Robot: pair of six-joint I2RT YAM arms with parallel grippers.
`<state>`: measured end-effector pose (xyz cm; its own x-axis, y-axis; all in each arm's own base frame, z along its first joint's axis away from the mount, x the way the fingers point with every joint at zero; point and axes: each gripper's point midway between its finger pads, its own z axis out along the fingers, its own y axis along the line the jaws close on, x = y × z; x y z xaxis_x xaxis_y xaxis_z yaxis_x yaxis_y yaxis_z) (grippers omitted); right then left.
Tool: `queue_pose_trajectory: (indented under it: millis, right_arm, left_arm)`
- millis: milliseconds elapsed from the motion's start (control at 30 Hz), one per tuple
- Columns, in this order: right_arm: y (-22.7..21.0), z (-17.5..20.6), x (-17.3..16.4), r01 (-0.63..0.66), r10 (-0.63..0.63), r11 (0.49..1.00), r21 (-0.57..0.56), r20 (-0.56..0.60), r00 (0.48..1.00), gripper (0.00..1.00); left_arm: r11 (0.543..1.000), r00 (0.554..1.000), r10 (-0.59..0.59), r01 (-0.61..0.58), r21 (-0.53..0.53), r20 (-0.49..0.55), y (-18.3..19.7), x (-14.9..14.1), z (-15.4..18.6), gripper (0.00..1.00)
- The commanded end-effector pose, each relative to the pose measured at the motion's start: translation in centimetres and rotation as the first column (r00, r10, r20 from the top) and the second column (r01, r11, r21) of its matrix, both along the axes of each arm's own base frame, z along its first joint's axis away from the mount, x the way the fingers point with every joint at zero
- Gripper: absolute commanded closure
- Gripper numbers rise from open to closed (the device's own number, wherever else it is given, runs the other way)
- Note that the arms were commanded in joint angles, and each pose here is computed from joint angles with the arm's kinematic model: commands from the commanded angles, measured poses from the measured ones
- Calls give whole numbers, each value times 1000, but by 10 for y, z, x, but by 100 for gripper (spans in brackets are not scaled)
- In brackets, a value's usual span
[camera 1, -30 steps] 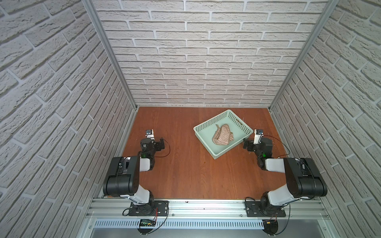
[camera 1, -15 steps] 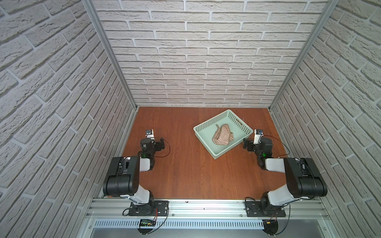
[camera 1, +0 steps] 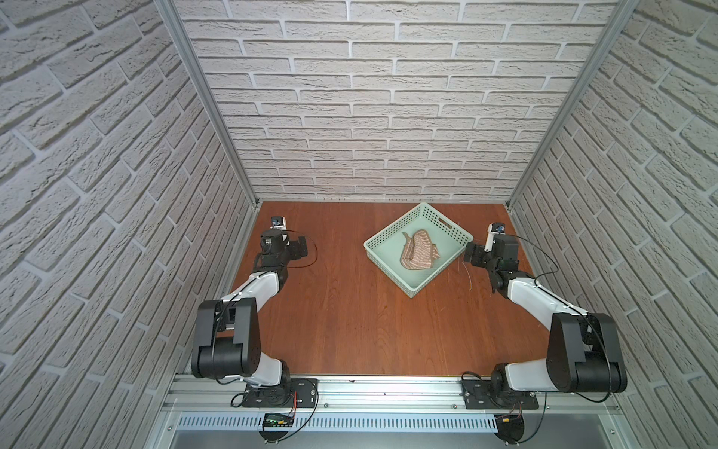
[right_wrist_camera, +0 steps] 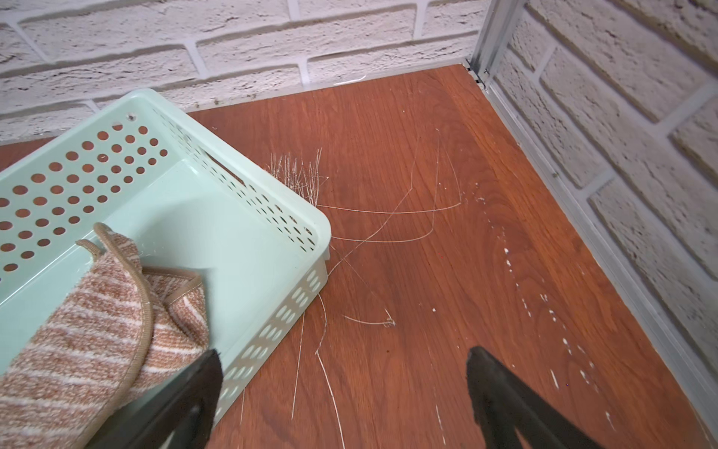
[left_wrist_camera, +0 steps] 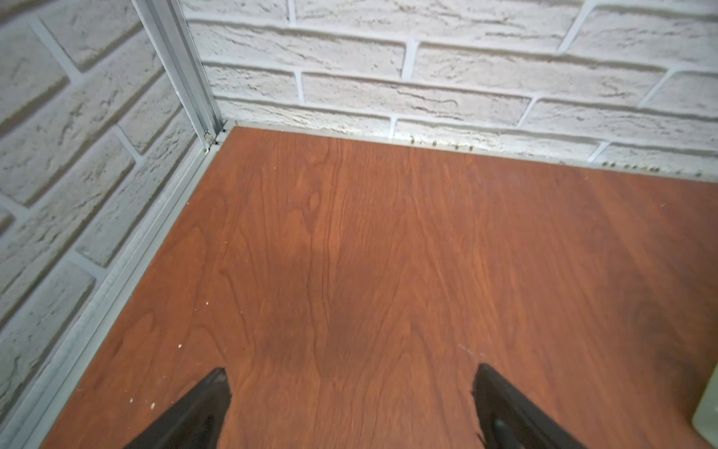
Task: Fold the square dishcloth
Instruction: Pick up the cleaning item from the bin.
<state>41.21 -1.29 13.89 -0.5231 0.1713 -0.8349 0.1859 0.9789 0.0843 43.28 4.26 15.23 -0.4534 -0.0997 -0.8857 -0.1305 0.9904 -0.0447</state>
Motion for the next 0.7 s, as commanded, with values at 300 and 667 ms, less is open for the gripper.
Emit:
queue_pose_trajectory:
  millis: [300, 667]
  right_arm:
    - [54, 34, -6, -61, 63, 998, 13, -193, 979, 0]
    - [157, 3, 35, -207, 229, 973, 98, -348, 909, 25]
  left_arm:
    - [991, 996, -61, 52, -122, -66, -46, -27, 15, 2]
    - [932, 983, 69, -124, -341, -169, -44, -37, 9, 2]
